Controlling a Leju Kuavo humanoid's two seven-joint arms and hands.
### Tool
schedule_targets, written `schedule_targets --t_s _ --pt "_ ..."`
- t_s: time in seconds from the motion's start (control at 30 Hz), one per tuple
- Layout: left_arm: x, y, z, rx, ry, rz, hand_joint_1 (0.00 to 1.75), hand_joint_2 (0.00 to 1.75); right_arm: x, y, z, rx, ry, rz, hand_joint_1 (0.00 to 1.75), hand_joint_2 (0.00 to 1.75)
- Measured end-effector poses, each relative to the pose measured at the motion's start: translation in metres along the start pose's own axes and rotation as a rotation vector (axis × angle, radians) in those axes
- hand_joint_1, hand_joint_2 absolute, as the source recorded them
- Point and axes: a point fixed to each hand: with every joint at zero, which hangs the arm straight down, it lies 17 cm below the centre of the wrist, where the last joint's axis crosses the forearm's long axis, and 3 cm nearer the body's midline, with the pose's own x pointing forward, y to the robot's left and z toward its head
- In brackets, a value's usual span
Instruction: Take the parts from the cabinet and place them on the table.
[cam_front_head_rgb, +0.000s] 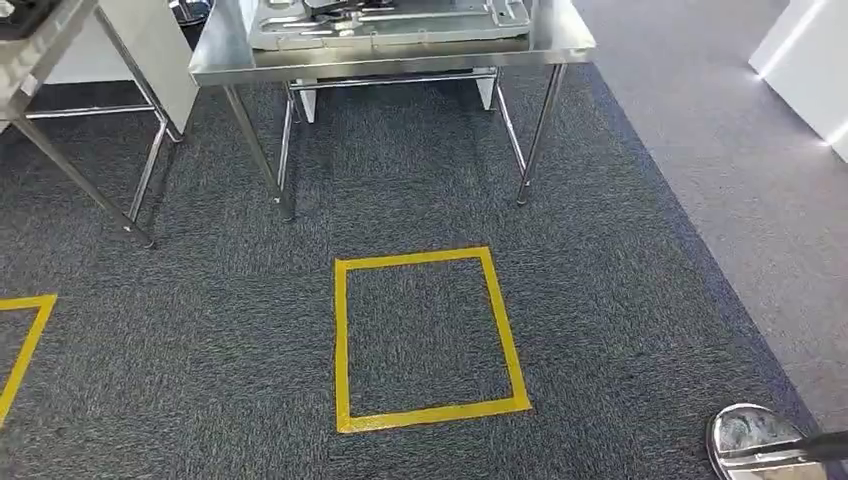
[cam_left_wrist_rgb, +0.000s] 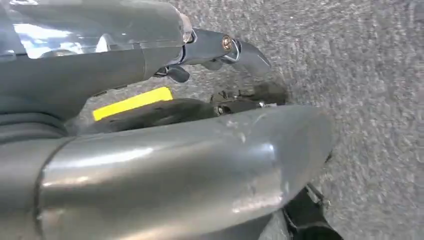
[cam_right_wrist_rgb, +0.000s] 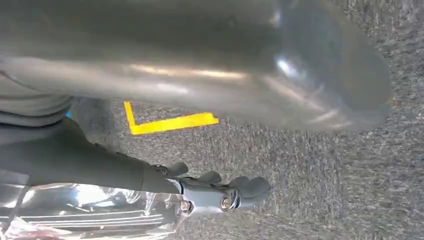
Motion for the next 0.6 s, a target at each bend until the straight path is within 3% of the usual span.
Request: schedule_targets --t_s 0.23,0.6 --pt "-0.003 -0.002 0.001 -0.008 0.009 -0.019 0.00 0.00 -0.015 0.006 0.002 0.036 0.076 -0.026 0.00 0.00" --pt "-0.007 -0.004 0.002 -0.018 0.016 -0.041 0.00 0.00 -0.020 0.014 0.005 0.058 0.098 -0.007 0.00 0.00"
